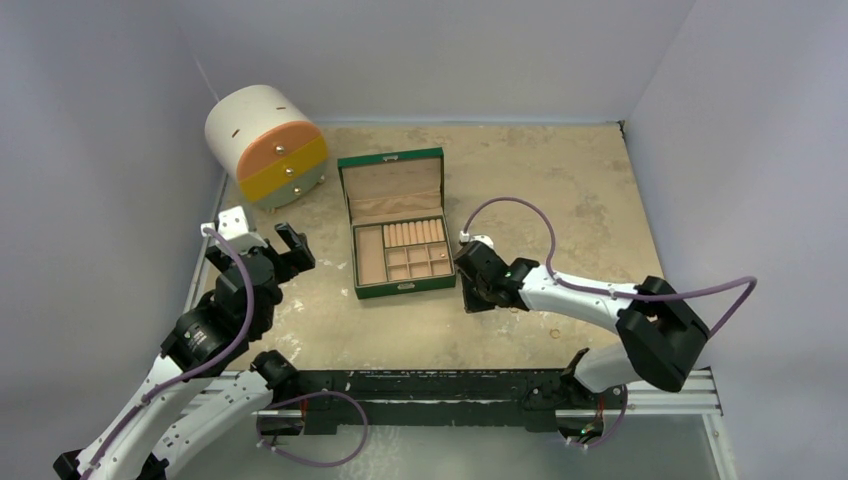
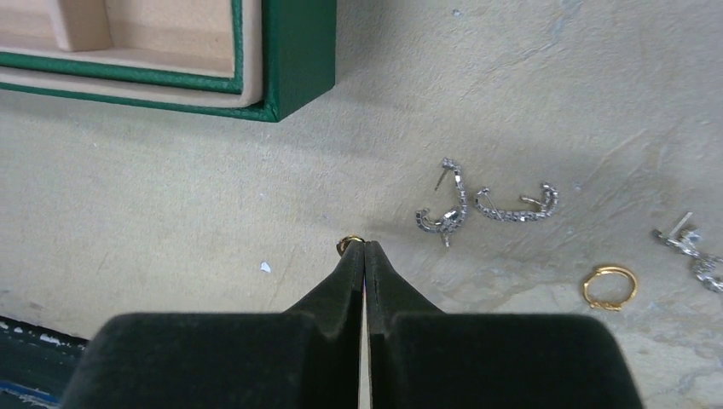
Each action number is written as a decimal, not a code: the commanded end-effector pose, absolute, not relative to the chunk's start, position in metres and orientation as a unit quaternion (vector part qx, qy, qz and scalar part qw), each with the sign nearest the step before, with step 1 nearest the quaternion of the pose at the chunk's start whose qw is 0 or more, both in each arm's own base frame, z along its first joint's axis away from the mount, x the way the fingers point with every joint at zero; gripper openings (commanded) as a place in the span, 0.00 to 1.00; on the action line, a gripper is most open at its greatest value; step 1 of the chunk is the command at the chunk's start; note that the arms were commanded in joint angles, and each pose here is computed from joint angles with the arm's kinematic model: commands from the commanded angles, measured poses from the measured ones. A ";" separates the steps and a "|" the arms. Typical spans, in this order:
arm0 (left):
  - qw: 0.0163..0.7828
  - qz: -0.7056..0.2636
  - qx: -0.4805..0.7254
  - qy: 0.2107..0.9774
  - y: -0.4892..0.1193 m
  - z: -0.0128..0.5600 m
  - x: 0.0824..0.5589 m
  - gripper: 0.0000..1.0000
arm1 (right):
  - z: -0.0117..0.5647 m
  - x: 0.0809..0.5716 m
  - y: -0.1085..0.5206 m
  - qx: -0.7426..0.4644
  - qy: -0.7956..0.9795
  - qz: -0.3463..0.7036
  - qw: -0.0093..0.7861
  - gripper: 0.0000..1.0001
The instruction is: Organize the mixed jewelry
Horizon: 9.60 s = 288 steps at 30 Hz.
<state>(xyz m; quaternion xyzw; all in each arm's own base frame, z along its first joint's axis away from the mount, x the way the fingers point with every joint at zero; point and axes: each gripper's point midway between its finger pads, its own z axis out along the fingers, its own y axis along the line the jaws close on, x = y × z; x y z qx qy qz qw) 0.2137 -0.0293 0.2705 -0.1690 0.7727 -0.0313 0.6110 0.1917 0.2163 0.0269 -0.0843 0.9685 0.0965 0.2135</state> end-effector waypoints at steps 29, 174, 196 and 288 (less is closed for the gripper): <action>0.626 -0.044 -0.184 0.756 -0.027 0.282 0.214 0.97 | 0.141 0.297 0.271 -0.075 0.929 0.063 0.357 0.00; 0.619 -0.037 -0.176 0.764 -0.031 0.277 0.218 0.98 | 0.003 0.176 0.095 0.361 0.909 -0.058 0.202 0.17; 0.614 -0.046 -0.165 0.770 -0.038 0.275 0.220 0.97 | 0.031 0.192 0.100 0.302 0.917 -0.002 0.259 0.00; 0.341 -0.557 0.048 0.755 -0.263 0.252 0.168 0.00 | 0.265 0.169 0.325 -0.231 0.807 0.397 0.373 0.21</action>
